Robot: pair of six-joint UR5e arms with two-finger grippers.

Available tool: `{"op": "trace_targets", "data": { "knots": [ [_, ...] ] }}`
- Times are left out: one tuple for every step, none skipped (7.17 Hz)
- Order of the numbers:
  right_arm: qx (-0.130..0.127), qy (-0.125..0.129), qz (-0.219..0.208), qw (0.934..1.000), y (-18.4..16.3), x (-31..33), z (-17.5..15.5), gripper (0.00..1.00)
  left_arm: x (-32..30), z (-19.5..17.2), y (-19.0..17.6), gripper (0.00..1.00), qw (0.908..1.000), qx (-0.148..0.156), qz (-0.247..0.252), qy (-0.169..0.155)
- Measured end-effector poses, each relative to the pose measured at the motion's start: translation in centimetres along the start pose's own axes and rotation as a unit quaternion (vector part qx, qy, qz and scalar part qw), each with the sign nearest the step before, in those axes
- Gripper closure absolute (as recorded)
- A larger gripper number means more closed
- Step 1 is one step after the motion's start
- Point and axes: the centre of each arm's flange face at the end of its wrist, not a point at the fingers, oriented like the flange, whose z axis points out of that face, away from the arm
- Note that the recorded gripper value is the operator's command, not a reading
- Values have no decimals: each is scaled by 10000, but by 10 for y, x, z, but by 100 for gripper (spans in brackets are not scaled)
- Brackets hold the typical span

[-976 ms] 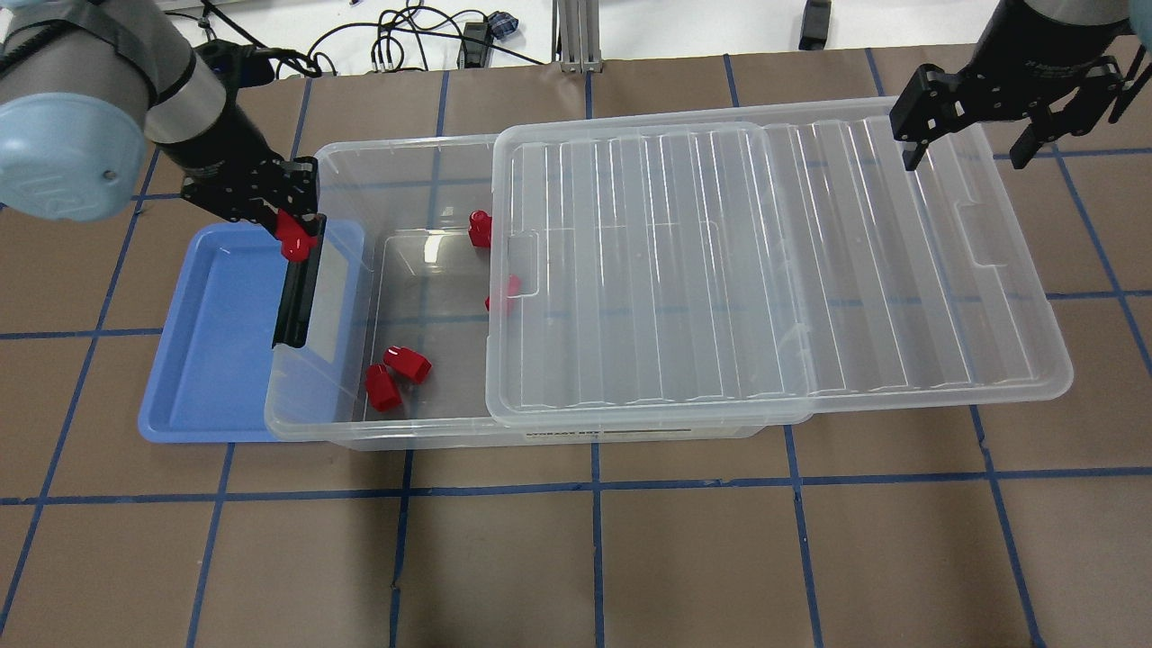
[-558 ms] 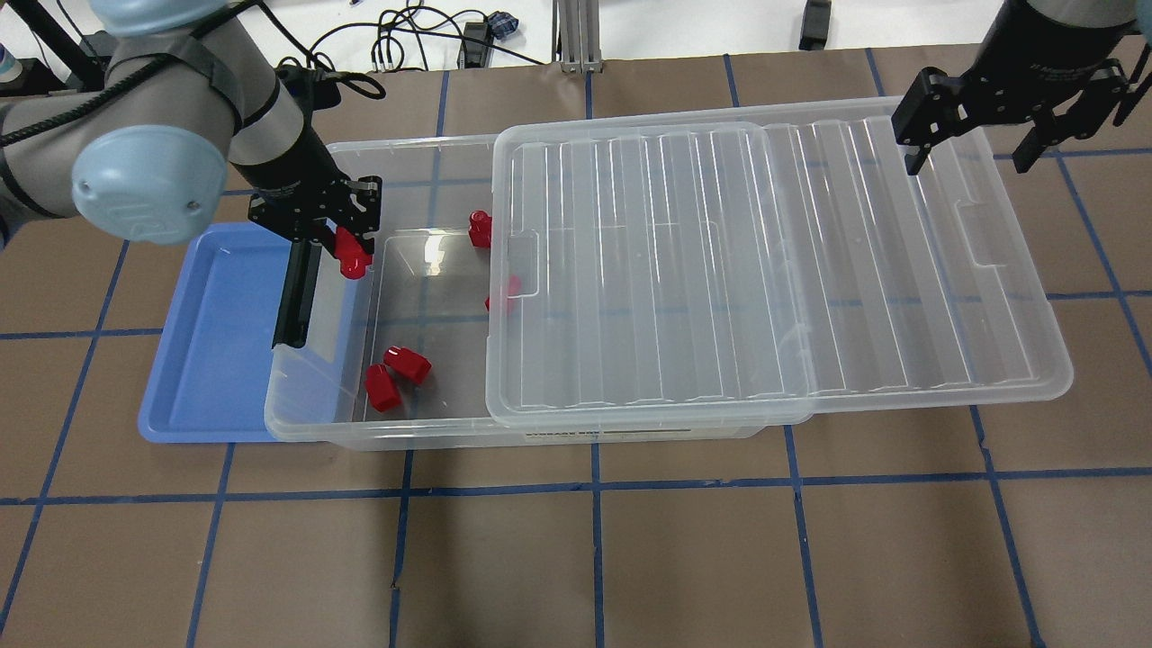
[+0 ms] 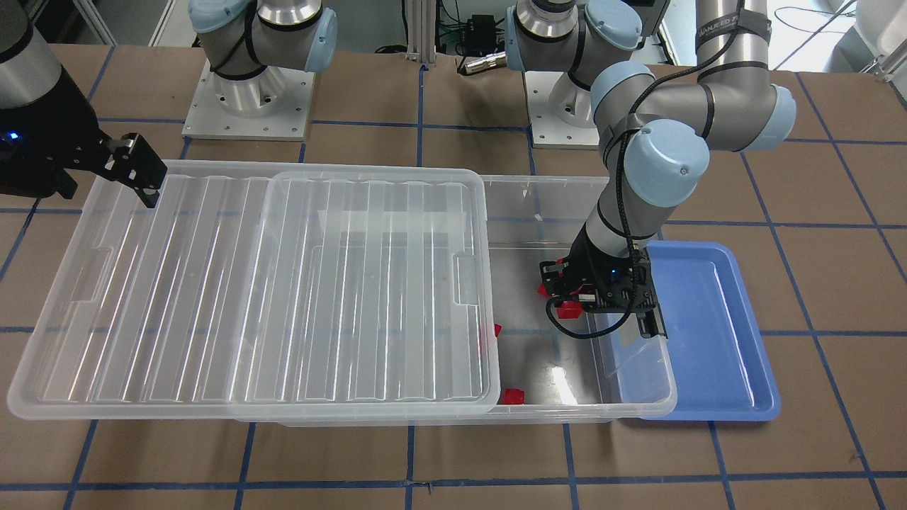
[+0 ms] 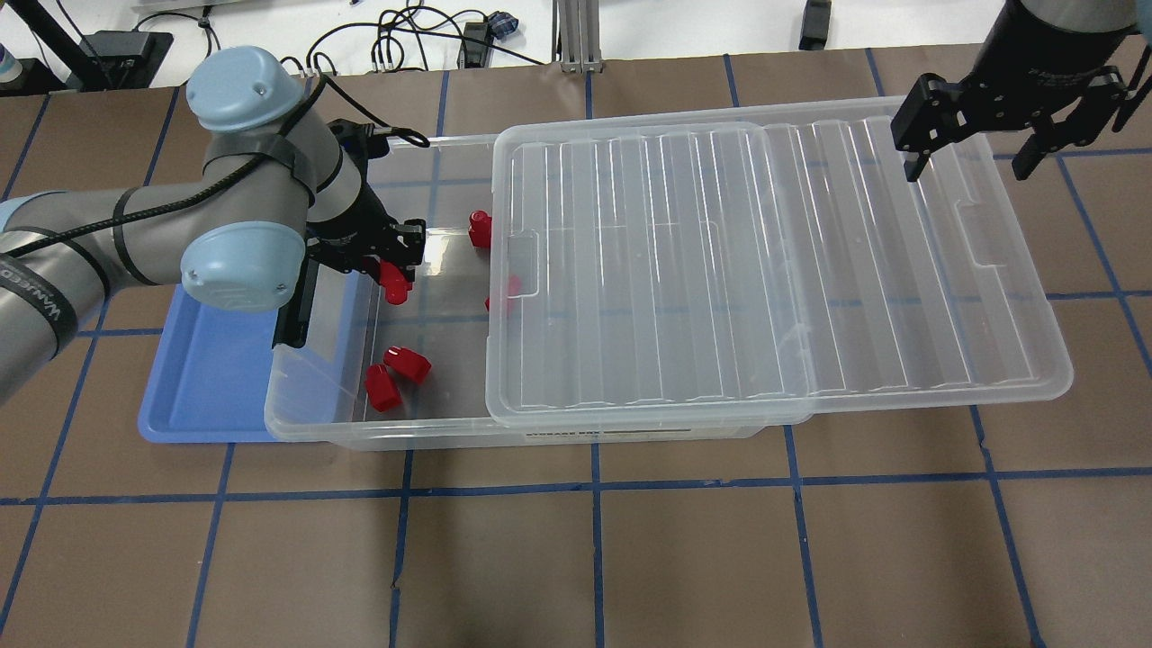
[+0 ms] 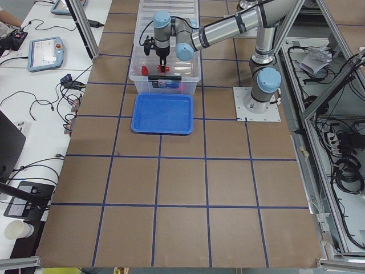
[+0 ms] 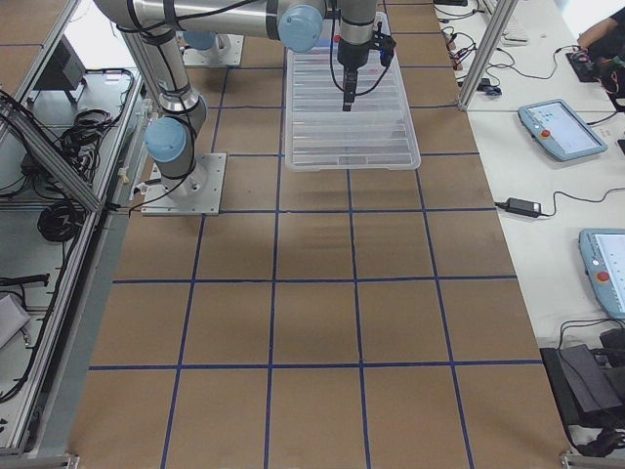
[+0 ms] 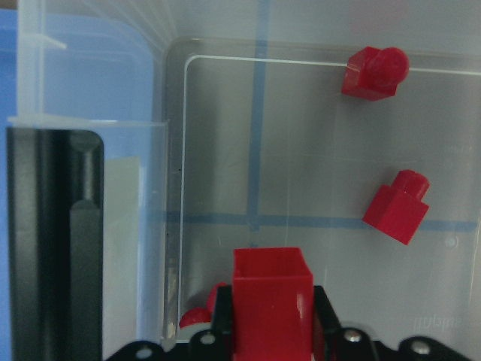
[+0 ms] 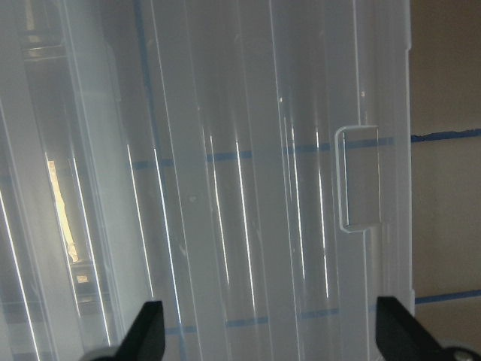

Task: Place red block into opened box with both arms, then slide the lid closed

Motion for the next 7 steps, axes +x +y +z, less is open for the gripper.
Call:
{"op": "trace_targets", "data": {
  "knots": [
    [1,8,0,10000,0,0,0,0,4,12,1,99,9999,-81,-61,-9],
    [2,18,-3,10000,1,0,-1,0,6,20,0,99,9998,-137,-129,-13],
    [4,27,-3,10000,1,0,-1,0,6,28,2,99,9997,-202,-131,-21],
    [0,35,-5,10000,1,0,-1,0,5,38,2,99,9996,-259,-105,-27],
    [-7,40,-6,10000,1,0,0,0,5,48,1,99,9996,-263,-89,-26],
    [-11,43,-6,10000,1,0,0,0,5,56,-1,92,9996,-251,-83,-24],
    [-13,44,-6,10000,1,0,0,0,5,62,-2,62,9996,-270,-80,-25]
  ]
}}
